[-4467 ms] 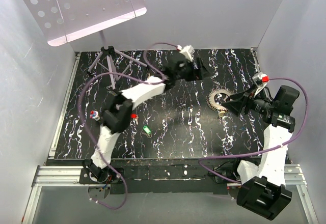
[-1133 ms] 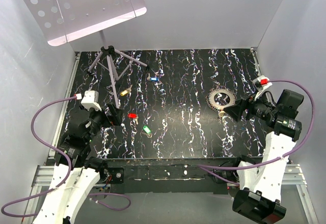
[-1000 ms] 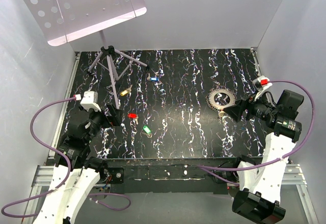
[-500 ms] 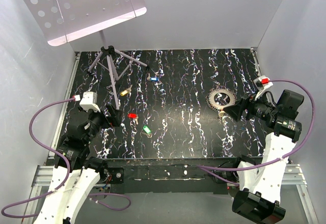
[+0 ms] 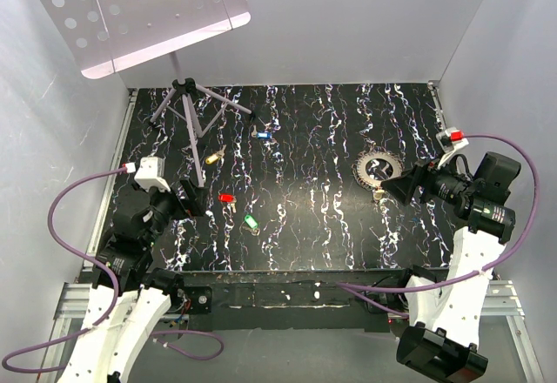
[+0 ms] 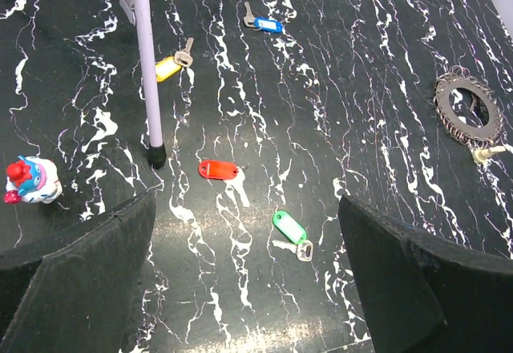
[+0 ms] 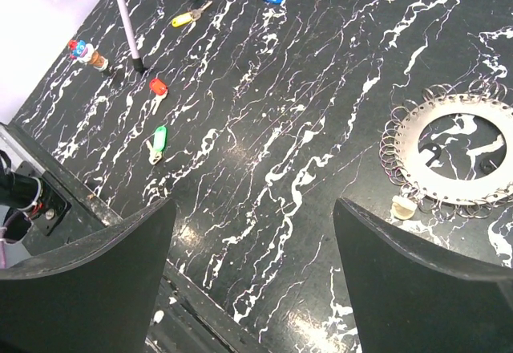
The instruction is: Put the keys on the keyring
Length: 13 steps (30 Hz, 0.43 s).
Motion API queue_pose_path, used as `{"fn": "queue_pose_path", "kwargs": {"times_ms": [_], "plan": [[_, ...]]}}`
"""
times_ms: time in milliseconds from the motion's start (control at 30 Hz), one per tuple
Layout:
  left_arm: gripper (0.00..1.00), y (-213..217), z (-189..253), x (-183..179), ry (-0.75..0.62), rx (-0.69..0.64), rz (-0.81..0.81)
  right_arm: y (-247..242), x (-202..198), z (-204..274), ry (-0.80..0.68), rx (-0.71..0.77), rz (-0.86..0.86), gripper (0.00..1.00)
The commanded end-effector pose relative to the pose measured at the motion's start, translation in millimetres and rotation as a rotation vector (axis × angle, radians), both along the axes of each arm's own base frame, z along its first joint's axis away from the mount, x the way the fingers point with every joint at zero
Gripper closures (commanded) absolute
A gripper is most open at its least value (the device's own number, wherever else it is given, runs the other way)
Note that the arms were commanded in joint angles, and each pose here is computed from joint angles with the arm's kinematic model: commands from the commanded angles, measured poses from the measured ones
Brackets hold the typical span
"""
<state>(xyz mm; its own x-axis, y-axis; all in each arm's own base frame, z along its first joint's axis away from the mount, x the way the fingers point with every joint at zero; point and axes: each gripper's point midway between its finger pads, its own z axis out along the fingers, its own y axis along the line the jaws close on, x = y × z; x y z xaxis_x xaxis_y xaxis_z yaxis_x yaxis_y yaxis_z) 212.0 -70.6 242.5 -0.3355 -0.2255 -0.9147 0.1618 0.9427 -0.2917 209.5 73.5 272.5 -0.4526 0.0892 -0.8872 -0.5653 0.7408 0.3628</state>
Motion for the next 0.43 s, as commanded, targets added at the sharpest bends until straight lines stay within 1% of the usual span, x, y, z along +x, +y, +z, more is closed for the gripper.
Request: {"fn": "queue_pose_path", "kwargs": {"times_ms": [0,400], "plan": [[0.02,7.4,15.5,-3.2,-0.040,0.008,0.027,2.1,1.8,11.3,-0.046,0.014,0.015,0.11],[0.02,7.3,18.5,-4.2,-0.048,0.011,0.023,1.2,7.0,14.9,-0.053,0.037,0.002,0.11]]}}
